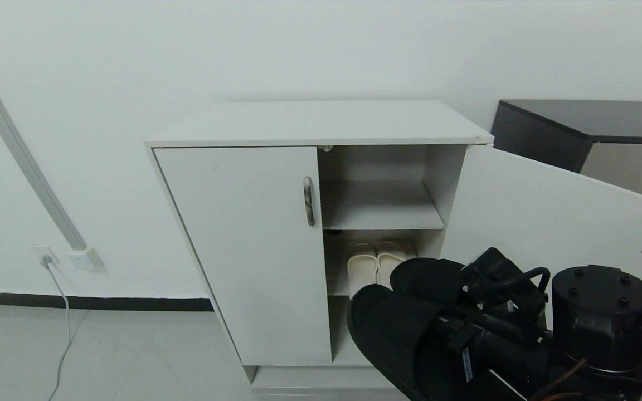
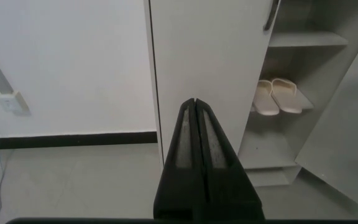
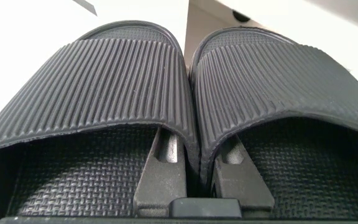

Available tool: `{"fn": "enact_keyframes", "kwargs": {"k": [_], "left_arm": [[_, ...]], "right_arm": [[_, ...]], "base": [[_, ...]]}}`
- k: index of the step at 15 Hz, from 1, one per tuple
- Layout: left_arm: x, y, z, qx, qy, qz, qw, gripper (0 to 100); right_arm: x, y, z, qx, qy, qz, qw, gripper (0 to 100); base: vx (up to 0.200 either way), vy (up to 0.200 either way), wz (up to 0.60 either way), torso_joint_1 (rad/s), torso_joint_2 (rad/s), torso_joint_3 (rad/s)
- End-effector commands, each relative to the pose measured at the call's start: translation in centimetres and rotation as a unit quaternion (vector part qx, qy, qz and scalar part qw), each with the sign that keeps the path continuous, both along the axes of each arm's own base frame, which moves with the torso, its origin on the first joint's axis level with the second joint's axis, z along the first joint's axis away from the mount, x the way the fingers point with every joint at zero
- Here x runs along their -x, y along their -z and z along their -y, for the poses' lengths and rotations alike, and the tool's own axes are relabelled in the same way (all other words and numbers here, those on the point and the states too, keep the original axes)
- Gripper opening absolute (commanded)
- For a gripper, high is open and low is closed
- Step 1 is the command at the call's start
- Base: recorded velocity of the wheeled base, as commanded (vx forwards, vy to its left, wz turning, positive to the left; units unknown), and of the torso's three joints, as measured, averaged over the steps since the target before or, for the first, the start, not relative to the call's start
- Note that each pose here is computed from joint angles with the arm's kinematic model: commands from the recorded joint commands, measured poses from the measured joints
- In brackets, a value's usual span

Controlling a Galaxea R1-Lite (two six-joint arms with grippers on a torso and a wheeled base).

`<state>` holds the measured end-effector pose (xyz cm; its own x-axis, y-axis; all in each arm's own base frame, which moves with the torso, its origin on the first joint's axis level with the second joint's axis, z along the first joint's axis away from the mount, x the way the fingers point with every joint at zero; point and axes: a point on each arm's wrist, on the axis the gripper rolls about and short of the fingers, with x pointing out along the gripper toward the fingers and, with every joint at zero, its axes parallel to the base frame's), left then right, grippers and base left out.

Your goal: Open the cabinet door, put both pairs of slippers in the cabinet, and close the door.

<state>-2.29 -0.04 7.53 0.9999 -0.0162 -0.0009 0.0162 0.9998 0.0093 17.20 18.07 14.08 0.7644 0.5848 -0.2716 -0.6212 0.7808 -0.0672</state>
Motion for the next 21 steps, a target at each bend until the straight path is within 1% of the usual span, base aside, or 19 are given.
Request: {"fn": "enact_keyframes", "kwargs": {"k": [1, 8, 14, 17, 19, 21], "left_arm": [[-0.01, 0.00, 0.00, 0.000, 0.000, 0.000, 1.0000, 0], [-0.01, 0.00, 0.00, 0.000, 0.000, 0.000, 1.0000, 0], [-0.01, 0.00, 0.00, 0.000, 0.000, 0.000, 1.0000, 0], [-0.01, 0.00, 0.00, 0.000, 0.000, 0.000, 1.0000, 0], [-0.01, 0.00, 0.00, 0.000, 0.000, 0.000, 1.0000, 0], [-0.01, 0.00, 0.00, 0.000, 0.000, 0.000, 1.0000, 0]], "right_arm": [[0.00, 0.04, -0.02, 0.001, 0.000, 0.000, 1.000, 0], [0.20, 0.17, -0.02, 0.002, -0.003, -0.002, 1.000, 0], [0.22, 0.19, 0.00, 0.001, -0.004, 0.002, 1.000, 0], [0.36, 0.33, -0.02, 0.002, -0.007, 0.003, 1.000, 0], [0.28, 0.62, -0.17, 0.006, -0.008, -0.001, 1.000, 0], [0.34, 0.64, -0.27, 0.006, -0.011, -0.002, 1.000, 0]], "base": [[0.000, 0.000, 0.00, -0.110, 0.46, 0.349], [0.000, 0.000, 0.00, -0.045, 0.42, 0.373], [0.000, 0.000, 0.00, 0.000, 0.00, 0.000], [0.000, 0.000, 0.00, -0.006, 0.13, 0.115], [0.000, 0.000, -0.60, 0.000, 0.01, 0.019], [0.000, 0.000, 0.00, 0.000, 0.00, 0.000]]}}
